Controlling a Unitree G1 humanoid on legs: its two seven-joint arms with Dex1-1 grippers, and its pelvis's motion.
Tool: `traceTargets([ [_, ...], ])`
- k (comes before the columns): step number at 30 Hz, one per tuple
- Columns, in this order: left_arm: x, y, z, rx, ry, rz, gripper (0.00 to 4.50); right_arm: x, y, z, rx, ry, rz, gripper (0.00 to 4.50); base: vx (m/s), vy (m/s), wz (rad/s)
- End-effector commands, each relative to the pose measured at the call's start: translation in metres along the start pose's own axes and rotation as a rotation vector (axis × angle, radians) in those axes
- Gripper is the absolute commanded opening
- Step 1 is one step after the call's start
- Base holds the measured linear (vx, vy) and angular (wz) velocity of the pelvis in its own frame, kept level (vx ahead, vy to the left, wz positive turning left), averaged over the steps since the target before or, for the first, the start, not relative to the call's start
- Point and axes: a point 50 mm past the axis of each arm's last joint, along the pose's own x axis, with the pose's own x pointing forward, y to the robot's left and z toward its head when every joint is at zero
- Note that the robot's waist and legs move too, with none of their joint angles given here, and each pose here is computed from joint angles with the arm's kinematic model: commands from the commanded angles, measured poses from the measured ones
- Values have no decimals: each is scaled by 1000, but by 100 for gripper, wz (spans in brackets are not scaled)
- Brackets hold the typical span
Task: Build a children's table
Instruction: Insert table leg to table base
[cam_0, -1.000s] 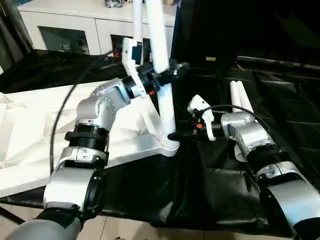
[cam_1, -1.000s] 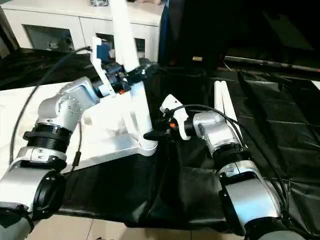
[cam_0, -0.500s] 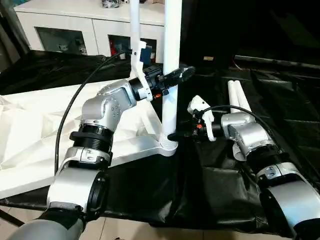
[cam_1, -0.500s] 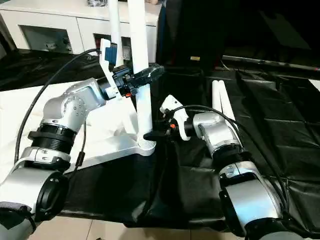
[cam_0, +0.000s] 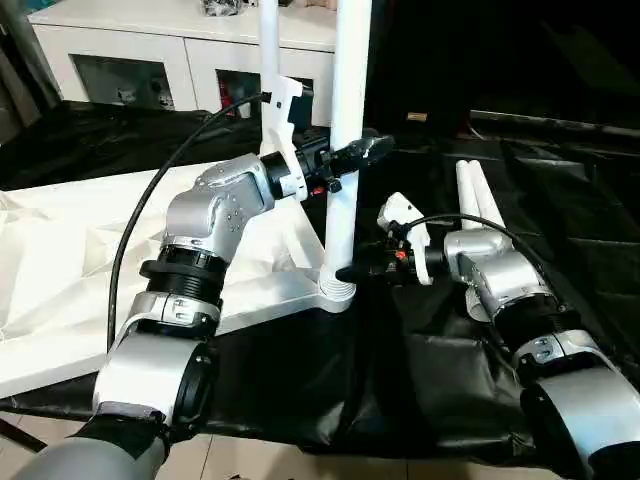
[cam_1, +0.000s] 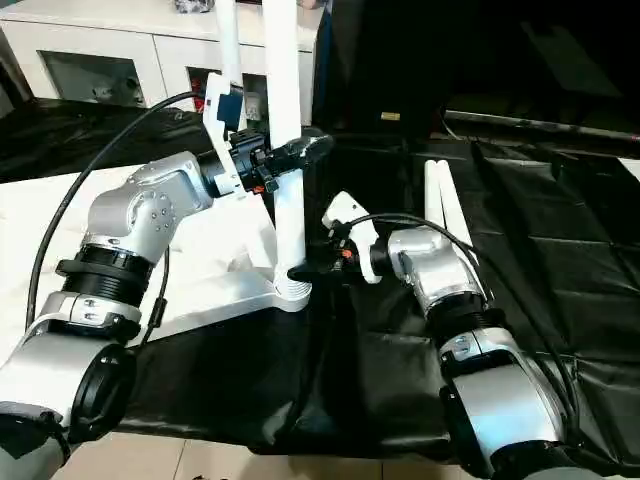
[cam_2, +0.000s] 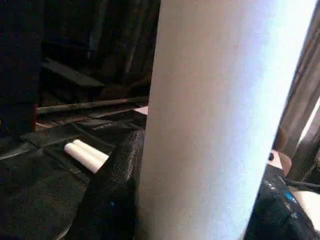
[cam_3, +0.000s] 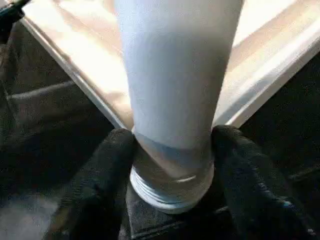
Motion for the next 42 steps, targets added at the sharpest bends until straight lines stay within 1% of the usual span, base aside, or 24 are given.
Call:
traceTargets([
  [1,8,-6,-9,-25,52,-39,185,0,1,-16,63,50,-16,298,0,0,0],
  [4,8,-6,-9,-24,55,-44,183,1,3,-13,51,28,13,314,0,0,0],
  [7,8,-7,-9,-23,56,-50,182,3,4,-11,49,0,22,346,0,0,0],
  [8,7,-8,-9,-23,56,-55,182,6,4,-8,49,-32,6,353,0,0,0],
  [10,7,-8,-9,-23,56,-58,181,7,3,-6,47,-49,-4,379,0,0,0],
  [12,7,-8,-9,-24,56,-61,179,7,3,-3,42,-65,-13,393,0,0,0],
  [17,6,-10,-9,-25,58,-74,179,6,2,9,31,-160,-11,396,0,0,0],
  [19,6,-10,-9,-24,60,-77,179,5,3,11,23,-179,1,396,0,0,0],
  [24,5,-12,-10,-26,66,-86,179,3,5,11,7,-197,29,396,0,0,0],
  [29,5,-11,-11,-28,70,-85,177,3,7,11,10,-207,44,396,0,0,0],
  [31,4,-11,-12,-29,72,-85,177,3,7,10,8,-204,50,369,0,0,0],
  [34,3,-11,-12,-26,78,-83,177,3,7,9,6,-197,51,349,0,0,0],
  [35,3,-11,-12,-27,78,-82,177,3,7,8,5,-196,51,332,0,0,0],
  [36,3,-11,-12,-27,79,-83,177,2,7,8,3,-196,51,332,0,0,0],
  [37,3,-11,-12,-26,79,-83,177,2,7,8,3,-195,51,314,0,0,0],
  [39,3,-10,-12,-23,82,-82,177,0,7,6,-9,-180,54,304,0,0,0],
  [42,3,-11,-12,-22,84,-83,177,-1,7,4,-13,-168,58,272,0,0,0],
])
